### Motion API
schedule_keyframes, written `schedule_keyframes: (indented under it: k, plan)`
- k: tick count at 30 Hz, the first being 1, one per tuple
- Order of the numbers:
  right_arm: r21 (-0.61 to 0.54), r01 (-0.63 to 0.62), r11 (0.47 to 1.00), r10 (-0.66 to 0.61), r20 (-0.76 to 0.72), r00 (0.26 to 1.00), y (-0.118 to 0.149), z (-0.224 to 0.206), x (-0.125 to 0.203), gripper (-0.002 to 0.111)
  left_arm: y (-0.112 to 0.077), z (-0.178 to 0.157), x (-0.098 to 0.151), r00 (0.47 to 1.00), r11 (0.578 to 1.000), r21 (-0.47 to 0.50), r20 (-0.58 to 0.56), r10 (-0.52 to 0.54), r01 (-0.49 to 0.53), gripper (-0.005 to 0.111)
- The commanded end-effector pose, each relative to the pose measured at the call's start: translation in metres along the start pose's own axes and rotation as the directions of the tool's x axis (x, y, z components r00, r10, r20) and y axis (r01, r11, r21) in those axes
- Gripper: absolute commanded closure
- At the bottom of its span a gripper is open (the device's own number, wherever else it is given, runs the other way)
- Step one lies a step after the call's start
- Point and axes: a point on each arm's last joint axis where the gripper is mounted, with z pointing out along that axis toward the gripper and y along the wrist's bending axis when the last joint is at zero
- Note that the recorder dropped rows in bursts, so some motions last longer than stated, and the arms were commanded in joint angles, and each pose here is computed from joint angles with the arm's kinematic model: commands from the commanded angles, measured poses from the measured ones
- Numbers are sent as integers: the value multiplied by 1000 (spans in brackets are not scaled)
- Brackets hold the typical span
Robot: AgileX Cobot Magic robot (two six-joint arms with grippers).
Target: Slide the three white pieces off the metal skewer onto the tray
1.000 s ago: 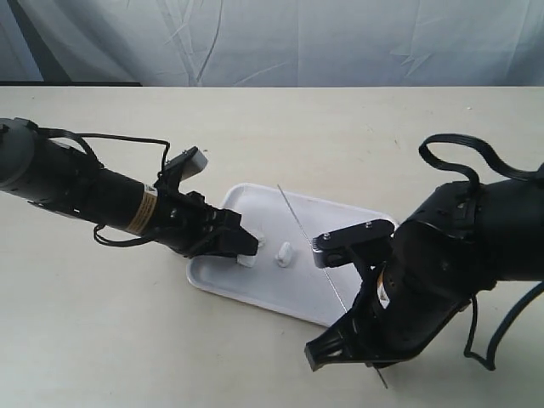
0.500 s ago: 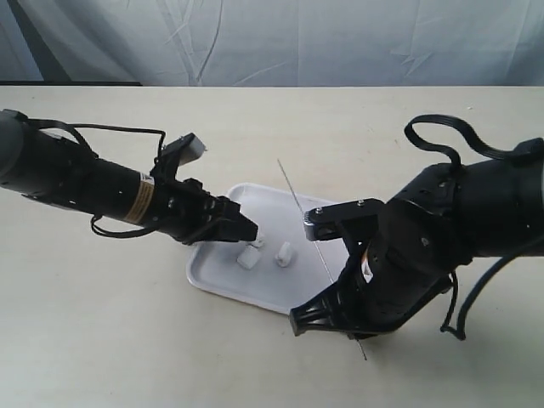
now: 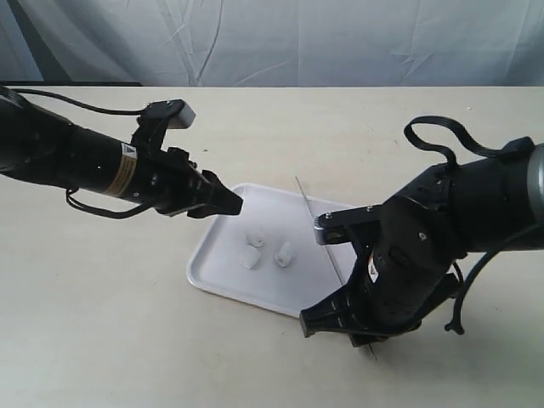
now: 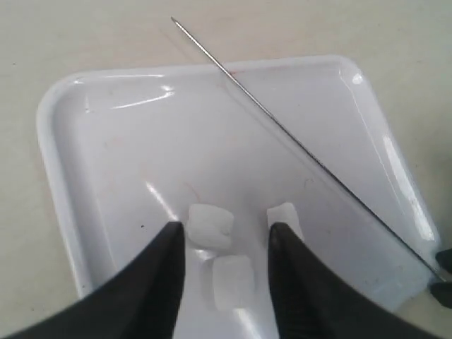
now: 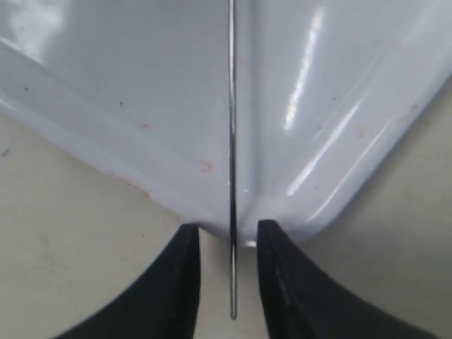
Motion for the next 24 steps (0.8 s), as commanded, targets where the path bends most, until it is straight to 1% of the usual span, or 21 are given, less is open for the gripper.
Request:
schedule_keyframes:
  k: [1, 2, 4, 6, 8, 9, 11, 13, 15, 16, 17, 18, 20, 21, 22, 23, 24]
  plan:
    - [-17, 7, 1000, -6, 33, 999, -1, -25, 1, 79, -7, -17, -10, 998, 999, -8, 43, 52, -52, 68]
    - [-21, 9, 1000, -8, 42, 999, -1, -32, 0, 79, -9, -21, -12, 997, 998, -6, 56, 57, -57, 68]
    - [-39, 28, 999, -23, 118, 993, 1, -57, -5, 79, -14, -34, -19, 993, 998, -7, 99, 59, -59, 68]
    - [-79, 47, 996, -27, 242, 970, 5, -86, -14, 79, -21, -49, -27, 987, 1000, 11, 161, 22, -24, 68]
    - [-134, 65, 989, -11, 369, 929, 10, -115, -22, 79, -33, -68, -34, 976, 998, 64, 217, 0, -14, 68]
    - [-160, 76, 984, 0, 431, 903, 11, -130, -25, 79, -40, -77, -36, 973, 994, 99, 231, 11, -35, 68]
    - [-190, 105, 976, 13, 533, 846, 13, -155, -29, 79, -59, -101, -37, 963, 977, 175, 258, 78, -126, 68]
    - [-200, 139, 970, 17, 624, 781, 12, -178, -28, 79, -79, -126, -35, 943, 945, 233, 293, 158, -231, 68]
    - [-180, 190, 965, 0, 725, 688, 8, -201, -23, 79, -99, -153, -31, 901, 897, 261, 351, 256, -357, 68]
    - [-171, 207, 963, -4, 762, 648, 5, -213, -18, 79, -111, -169, -28, 866, 868, 255, 392, 311, -427, 68]
    - [-154, 227, 962, -14, 800, 599, 2, -224, -13, 79, -122, -185, -25, 828, 847, 225, 432, 357, -482, 68]
    - [-138, 243, 960, -20, 833, 553, -2, -235, -7, 79, -133, -202, -22, 787, 834, 173, 473, 396, -524, 68]
    - [-92, 268, 959, -44, 886, 462, -9, -255, 5, 79, -152, -236, -13, 681, 813, 4, 548, 486, -583, 68]
    - [-58, 279, 959, -65, 910, 410, -13, -264, 12, 79, -159, -249, -9, 629, 803, -86, 575, 524, -590, 68]
    - [-26, 287, 957, -82, 931, 357, -17, -273, 18, 79, -168, -264, -4, 566, 788, -197, 596, 569, -584, 68]
    - [-5, 295, 955, -91, 946, 310, -19, -280, 22, 79, -175, -279, 1, 506, 774, -305, 615, 605, -555, 68]
    - [14, 301, 953, -97, 960, 261, -21, -286, 26, 79, -179, -288, 4, 464, 764, -380, 624, 628, -522, 68]
